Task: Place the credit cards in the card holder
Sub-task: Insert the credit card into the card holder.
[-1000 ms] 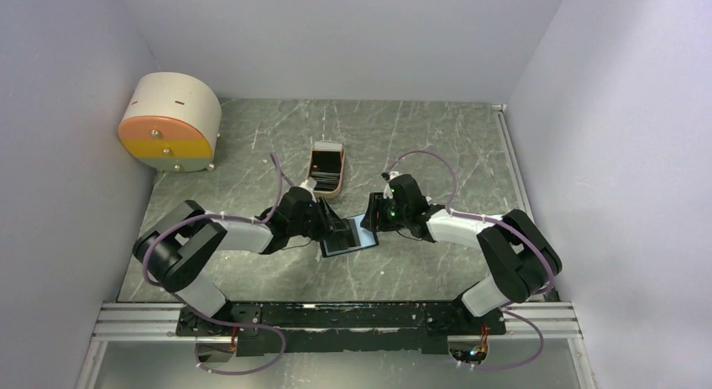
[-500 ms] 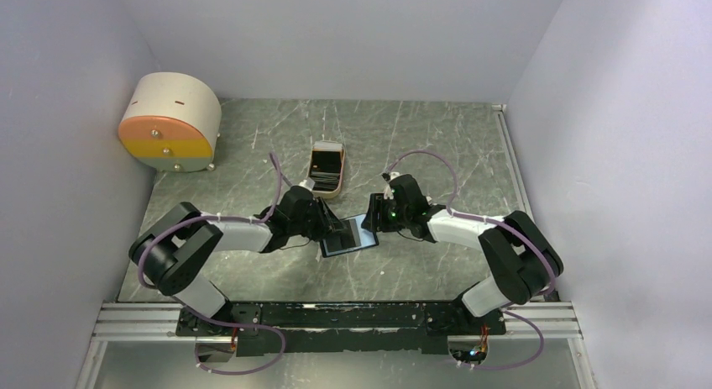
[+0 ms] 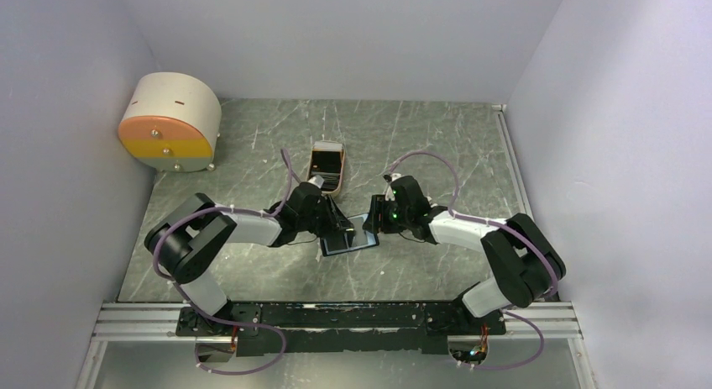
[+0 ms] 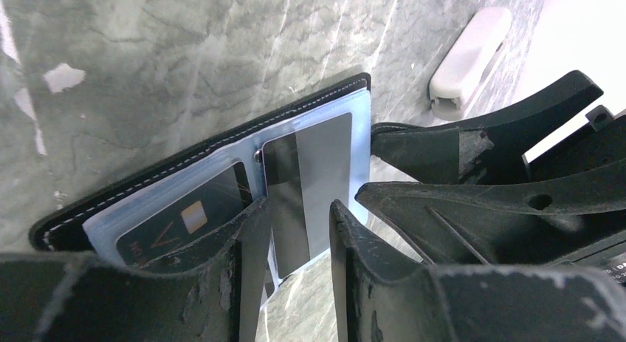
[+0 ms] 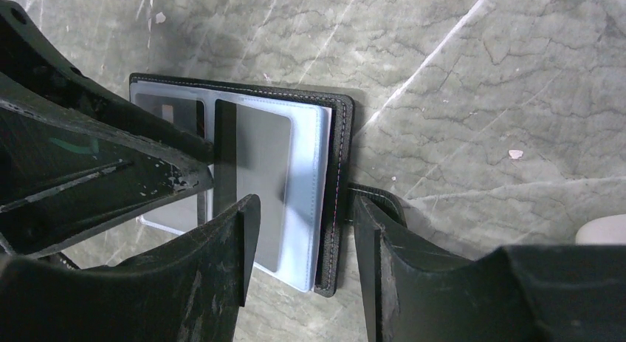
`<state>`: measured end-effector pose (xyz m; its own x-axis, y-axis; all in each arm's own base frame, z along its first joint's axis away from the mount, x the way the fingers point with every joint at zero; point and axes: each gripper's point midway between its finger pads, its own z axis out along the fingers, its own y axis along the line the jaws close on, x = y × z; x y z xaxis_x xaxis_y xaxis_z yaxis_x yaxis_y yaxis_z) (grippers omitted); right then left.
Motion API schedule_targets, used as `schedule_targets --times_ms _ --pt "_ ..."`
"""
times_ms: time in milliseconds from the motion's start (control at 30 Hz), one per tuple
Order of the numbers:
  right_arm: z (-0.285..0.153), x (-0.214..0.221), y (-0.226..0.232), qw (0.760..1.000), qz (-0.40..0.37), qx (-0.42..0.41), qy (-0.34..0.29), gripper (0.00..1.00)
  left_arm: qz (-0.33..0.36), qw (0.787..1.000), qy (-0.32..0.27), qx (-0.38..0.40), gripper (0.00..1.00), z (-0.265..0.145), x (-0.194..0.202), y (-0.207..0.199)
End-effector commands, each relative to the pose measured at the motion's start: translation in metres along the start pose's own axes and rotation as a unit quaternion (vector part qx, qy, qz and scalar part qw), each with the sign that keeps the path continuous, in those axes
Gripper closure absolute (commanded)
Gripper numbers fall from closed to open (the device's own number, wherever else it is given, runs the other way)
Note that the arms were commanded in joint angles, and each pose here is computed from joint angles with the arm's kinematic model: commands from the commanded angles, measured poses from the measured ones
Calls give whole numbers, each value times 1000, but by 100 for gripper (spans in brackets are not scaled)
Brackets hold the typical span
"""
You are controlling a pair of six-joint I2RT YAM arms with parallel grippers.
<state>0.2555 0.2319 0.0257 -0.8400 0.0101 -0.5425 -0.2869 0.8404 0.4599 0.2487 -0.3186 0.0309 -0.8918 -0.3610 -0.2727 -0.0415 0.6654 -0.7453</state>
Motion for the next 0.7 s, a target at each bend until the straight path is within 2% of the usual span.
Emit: schedule_targets --times_ms 0,667 --pt "-3 6 -7 1000 8 9 1 46 7 1000 21 22 60 4 12 -11" --pt "-4 12 -2 1000 23 -16 -2 50 19 996 22 79 60 9 12 -39"
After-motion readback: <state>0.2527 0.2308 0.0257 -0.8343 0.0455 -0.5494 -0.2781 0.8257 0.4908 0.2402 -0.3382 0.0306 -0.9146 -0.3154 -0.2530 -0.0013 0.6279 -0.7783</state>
